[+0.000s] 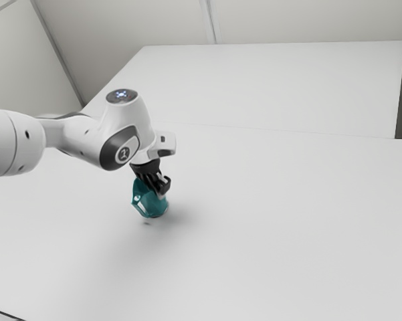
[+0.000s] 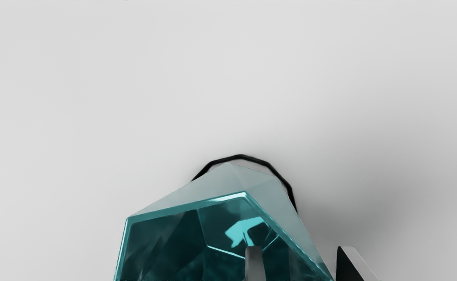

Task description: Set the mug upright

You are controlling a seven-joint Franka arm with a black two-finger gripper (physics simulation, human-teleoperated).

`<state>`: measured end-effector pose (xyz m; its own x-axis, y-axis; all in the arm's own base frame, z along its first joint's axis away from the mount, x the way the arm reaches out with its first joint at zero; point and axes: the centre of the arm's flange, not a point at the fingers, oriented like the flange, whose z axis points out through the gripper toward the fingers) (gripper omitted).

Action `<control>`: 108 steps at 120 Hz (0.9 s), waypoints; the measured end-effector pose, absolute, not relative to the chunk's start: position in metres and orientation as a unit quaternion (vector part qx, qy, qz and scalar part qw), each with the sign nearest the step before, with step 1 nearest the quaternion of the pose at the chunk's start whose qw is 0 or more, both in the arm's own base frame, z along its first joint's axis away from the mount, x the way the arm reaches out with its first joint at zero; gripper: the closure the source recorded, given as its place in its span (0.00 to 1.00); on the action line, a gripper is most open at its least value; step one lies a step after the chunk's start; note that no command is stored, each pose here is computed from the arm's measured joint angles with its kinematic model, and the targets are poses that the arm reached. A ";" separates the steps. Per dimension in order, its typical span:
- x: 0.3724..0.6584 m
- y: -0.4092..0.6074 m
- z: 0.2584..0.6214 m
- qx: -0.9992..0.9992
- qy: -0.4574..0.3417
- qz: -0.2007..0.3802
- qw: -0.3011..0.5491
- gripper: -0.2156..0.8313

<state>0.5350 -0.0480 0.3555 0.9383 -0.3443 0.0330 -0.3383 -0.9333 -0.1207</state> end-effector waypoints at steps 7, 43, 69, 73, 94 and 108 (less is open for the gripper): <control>0.535 -0.048 0.360 -0.983 0.174 -0.030 0.057 0.63; 0.544 -0.053 0.405 -0.980 0.178 -0.063 0.056 0.46; 0.571 -0.060 0.470 -0.983 0.158 -0.082 0.038 0.30; 0.575 -0.061 0.480 -0.984 0.154 -0.081 0.033 0.29; 0.607 -0.031 0.518 -0.992 0.105 -0.061 0.013 0.24; 0.618 -0.014 0.536 -0.996 0.083 -0.042 0.004 0.23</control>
